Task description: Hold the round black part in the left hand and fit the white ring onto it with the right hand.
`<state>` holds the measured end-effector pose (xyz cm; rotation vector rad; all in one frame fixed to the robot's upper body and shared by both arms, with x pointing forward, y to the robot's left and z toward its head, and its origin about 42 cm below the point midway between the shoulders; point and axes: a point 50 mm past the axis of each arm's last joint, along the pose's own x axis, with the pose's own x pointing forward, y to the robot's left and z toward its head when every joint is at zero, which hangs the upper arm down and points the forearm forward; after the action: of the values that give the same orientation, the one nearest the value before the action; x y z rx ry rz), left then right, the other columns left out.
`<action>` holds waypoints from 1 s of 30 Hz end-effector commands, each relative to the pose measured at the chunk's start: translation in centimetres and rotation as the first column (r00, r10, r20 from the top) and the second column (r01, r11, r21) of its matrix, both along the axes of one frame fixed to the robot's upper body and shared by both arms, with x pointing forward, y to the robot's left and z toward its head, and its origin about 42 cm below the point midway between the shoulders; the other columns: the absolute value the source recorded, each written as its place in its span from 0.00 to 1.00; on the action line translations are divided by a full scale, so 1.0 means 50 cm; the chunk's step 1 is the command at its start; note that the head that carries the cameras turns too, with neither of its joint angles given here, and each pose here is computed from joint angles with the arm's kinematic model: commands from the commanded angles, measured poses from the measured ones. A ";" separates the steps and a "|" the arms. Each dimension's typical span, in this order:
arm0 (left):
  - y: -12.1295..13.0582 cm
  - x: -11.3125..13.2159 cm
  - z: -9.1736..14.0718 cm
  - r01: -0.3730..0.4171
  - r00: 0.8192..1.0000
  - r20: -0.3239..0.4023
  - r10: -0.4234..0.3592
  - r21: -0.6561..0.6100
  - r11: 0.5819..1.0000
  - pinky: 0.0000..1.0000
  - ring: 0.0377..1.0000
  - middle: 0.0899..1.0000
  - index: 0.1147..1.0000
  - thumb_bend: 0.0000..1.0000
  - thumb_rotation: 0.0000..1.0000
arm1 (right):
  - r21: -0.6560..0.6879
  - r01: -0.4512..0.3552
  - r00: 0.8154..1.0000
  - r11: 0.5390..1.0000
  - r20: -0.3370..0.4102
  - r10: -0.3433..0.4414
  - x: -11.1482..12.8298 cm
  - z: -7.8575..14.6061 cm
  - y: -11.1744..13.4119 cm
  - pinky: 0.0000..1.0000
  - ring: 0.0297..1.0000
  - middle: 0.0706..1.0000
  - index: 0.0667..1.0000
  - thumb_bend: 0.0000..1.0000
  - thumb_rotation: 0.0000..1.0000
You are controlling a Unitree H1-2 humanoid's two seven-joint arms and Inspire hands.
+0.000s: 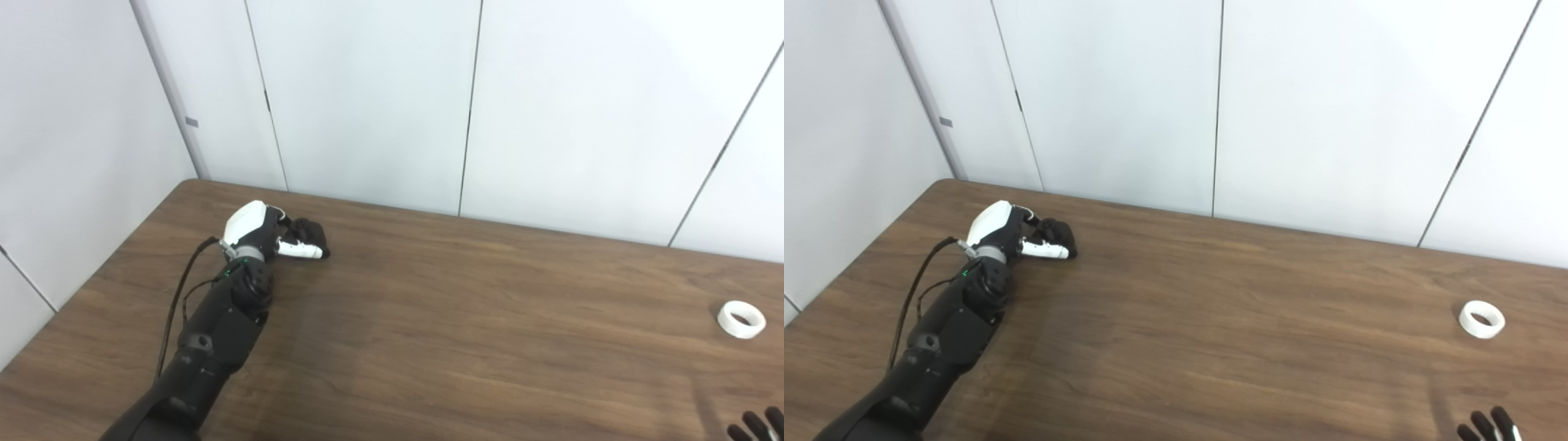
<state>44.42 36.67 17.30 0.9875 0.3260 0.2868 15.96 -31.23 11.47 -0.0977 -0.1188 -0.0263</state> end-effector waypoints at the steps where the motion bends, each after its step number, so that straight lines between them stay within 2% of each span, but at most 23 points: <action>1: 0.015 0.018 0.065 0.016 0.994 0.103 -0.022 0.056 0.998 1.00 0.92 0.79 0.42 0.52 0.05 | 0.002 0.004 1.000 1.000 0.003 -0.004 -0.005 0.002 0.001 0.86 0.93 0.95 0.99 0.51 1.00; 7: 0.011 0.014 0.069 0.033 0.991 0.128 -0.043 0.074 0.997 1.00 0.91 0.78 0.42 0.52 0.05 | 0.011 0.006 1.000 1.000 0.001 -0.006 -0.002 0.001 0.005 0.85 0.92 0.95 0.98 0.52 1.00; 16: -0.021 -0.015 0.093 0.101 0.978 0.170 -0.122 0.130 0.986 1.00 0.92 0.77 0.42 0.52 0.05 | -0.004 0.004 1.000 1.000 -0.005 -0.004 0.008 0.001 0.018 0.82 0.90 0.94 0.97 0.53 1.00; 17: -0.027 -0.021 0.098 0.110 0.976 0.173 -0.130 0.122 0.986 1.00 0.92 0.77 0.42 0.52 0.05 | 0.016 -0.018 1.000 1.000 0.000 0.018 0.009 0.002 0.020 0.82 0.90 0.94 0.98 0.53 1.00; 19: -0.039 -0.031 0.107 0.121 0.975 0.174 -0.139 0.111 0.986 1.00 0.92 0.77 0.42 0.52 0.05 | 0.044 -0.038 0.999 0.998 0.003 0.038 0.012 0.003 0.022 0.88 0.94 0.96 0.99 0.56 1.00; 22: -0.060 -0.049 0.122 0.154 0.970 0.177 -0.168 0.091 0.984 1.00 0.92 0.77 0.42 0.52 0.04 | 0.051 -0.041 0.999 0.998 -0.002 0.042 0.017 0.007 0.025 0.89 0.96 0.97 1.00 0.59 1.00; 27: -0.101 -0.080 0.151 0.238 0.952 0.175 -0.250 0.085 0.967 0.99 0.92 0.77 0.42 0.52 0.05 | 0.061 -0.009 1.000 0.998 -0.022 0.011 0.018 0.012 0.036 0.87 0.95 0.96 1.00 0.58 1.00; 30: -0.136 -0.103 0.169 0.305 0.933 0.178 -0.314 0.077 0.949 0.93 0.93 0.77 0.42 0.52 0.05 | 0.068 0.001 1.000 0.998 -0.025 0.001 0.017 0.015 0.042 0.87 0.95 0.94 1.00 0.56 1.00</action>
<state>39.21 30.33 23.06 1.0127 0.0715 0.0781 16.75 -29.56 11.55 -0.0342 -0.0757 -0.0330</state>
